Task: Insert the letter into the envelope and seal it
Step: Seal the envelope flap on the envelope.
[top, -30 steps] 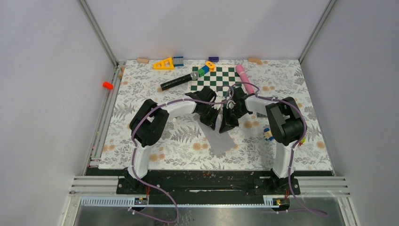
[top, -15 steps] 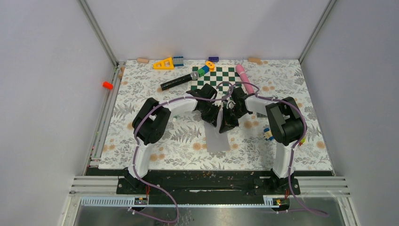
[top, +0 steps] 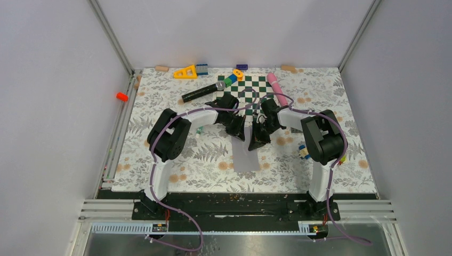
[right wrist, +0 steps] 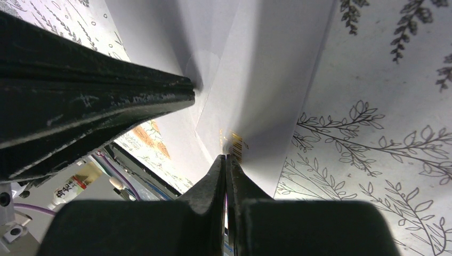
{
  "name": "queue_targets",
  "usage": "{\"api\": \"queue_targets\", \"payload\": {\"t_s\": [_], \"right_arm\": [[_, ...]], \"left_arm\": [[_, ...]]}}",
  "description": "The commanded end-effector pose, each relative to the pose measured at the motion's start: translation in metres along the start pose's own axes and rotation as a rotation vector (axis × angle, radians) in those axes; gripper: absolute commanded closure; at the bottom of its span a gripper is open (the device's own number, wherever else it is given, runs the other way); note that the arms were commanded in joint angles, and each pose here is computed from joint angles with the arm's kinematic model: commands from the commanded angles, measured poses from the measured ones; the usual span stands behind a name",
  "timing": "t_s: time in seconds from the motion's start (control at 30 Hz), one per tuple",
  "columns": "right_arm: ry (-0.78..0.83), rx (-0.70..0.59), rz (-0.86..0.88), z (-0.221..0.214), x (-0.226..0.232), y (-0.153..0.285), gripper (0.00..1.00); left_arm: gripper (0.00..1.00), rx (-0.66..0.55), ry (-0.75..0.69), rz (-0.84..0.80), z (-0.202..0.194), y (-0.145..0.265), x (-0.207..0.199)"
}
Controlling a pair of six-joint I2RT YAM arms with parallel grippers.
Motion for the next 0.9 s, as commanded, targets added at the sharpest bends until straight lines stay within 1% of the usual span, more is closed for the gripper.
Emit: {"api": "queue_targets", "payload": {"t_s": [0.0,0.13,0.2,0.4,0.6,0.77,0.87], "right_arm": [[0.006,0.041,-0.115,-0.008,-0.024,-0.010,1.00],[0.004,0.045,-0.115,-0.010,-0.025,-0.011,1.00],[0.004,0.045,-0.114,-0.009,-0.025,-0.011,1.00],[0.004,0.046,-0.110,-0.009,-0.025,-0.012,1.00],[0.007,0.040,-0.110,-0.007,-0.023,-0.010,1.00],[0.021,0.030,-0.117,-0.004,-0.024,-0.008,1.00],[0.045,0.009,-0.103,0.000,-0.019,-0.002,1.00]], "left_arm": [[1.00,-0.024,-0.044,-0.141,0.008,0.013,-0.036],[1.00,-0.008,-0.038,-0.195,0.008,0.012,-0.044],[1.00,-0.016,-0.033,-0.186,0.011,0.012,-0.044],[1.00,-0.028,-0.016,-0.030,0.013,-0.001,-0.017],[1.00,0.000,-0.098,0.085,-0.003,-0.008,-0.007],[1.00,0.009,-0.115,0.087,-0.006,-0.007,-0.008],[1.00,0.002,-0.121,0.048,-0.005,0.002,-0.016]]}}
Point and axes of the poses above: each gripper's point midway between its finger pads, its own y axis back along the fingers, its own x axis along the line the jaws close on, z = x × y, the point moved 1 cm from there along y, back along the fingers, and after that the axes turned 15 degrees about y, right-handed, at the moved point
